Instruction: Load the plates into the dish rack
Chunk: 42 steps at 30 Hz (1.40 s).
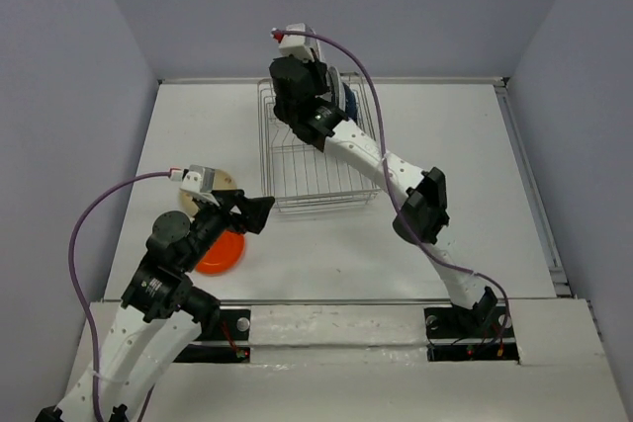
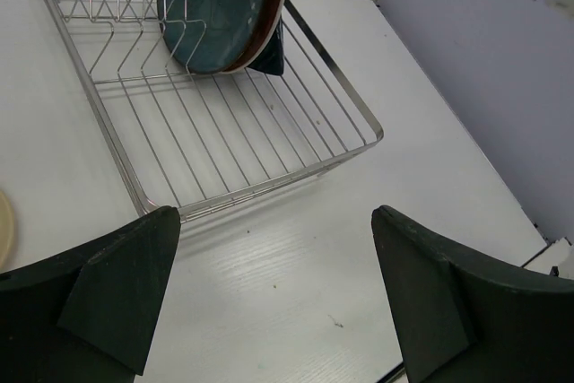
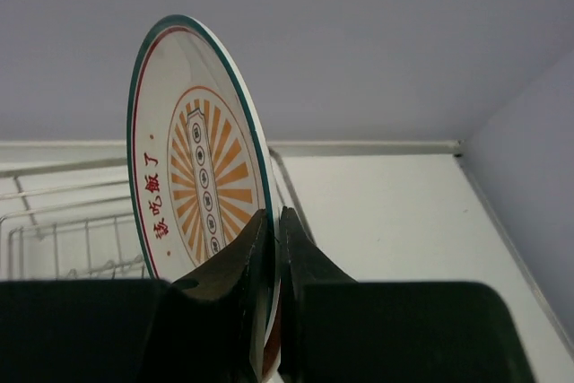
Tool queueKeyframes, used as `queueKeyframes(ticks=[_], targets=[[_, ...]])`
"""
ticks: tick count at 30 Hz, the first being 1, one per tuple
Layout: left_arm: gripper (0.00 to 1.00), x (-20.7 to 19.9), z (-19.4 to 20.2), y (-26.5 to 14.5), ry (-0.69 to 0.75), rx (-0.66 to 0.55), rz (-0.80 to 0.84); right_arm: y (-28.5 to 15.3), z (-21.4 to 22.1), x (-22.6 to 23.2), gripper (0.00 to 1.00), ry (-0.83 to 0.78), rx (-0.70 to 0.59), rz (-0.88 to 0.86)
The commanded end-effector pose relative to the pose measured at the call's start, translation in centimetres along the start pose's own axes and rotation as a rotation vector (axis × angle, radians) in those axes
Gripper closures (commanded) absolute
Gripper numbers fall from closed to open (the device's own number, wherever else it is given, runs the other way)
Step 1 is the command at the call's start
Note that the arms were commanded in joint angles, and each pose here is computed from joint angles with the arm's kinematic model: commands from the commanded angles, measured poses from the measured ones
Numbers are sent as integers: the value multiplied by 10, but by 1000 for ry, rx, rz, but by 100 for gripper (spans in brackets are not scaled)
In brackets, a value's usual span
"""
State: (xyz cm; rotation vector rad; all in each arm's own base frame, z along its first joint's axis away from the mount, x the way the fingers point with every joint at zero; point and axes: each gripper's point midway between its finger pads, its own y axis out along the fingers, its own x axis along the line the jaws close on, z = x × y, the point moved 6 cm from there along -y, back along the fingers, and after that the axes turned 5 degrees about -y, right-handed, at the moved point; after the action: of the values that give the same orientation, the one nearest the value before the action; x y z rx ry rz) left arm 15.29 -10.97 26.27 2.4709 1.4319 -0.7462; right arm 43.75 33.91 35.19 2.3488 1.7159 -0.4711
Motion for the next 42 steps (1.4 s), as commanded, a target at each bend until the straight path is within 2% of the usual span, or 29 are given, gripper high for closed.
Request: queueKeyframes(ticks=[1, 2, 8, 18, 25, 26, 27, 29, 37, 42], targets=[[1, -10, -16, -4, 2, -61, 30, -14, -41, -40, 93, 124, -79, 266], [1, -10, -15, -4, 2, -59, 32, -12, -31, -33, 93, 35, -62, 279], [1, -12, -15, -4, 4, -55, 42, -7, 2, -9, 93, -20, -45, 277], [1, -11, -13, -2, 2, -47, 38, -4, 15, 3, 93, 8, -52, 268], [1, -11, -13, -2, 2, -46, 37, -9, 13, 27, 93, 69, -74, 145], [1, -11, -13, -2, 2, -44, 36, -9, 23, 38, 93, 101, -41, 83], [1, -10, -12, -2, 2, -42, 35, -13, 12, 41, 93, 161, -51, -30], [1, -10, -12, -1, 2, -43, 33, -12, 32, 44, 93, 167, 28, -101], [1, -9, -12, 0, 2, -37, 32, -5, 58, 44, 93, 141, 72, -97], [1, -9, -10, 2, 0, -28, 30, -6, 77, 57, 93, 190, 131, -179]])
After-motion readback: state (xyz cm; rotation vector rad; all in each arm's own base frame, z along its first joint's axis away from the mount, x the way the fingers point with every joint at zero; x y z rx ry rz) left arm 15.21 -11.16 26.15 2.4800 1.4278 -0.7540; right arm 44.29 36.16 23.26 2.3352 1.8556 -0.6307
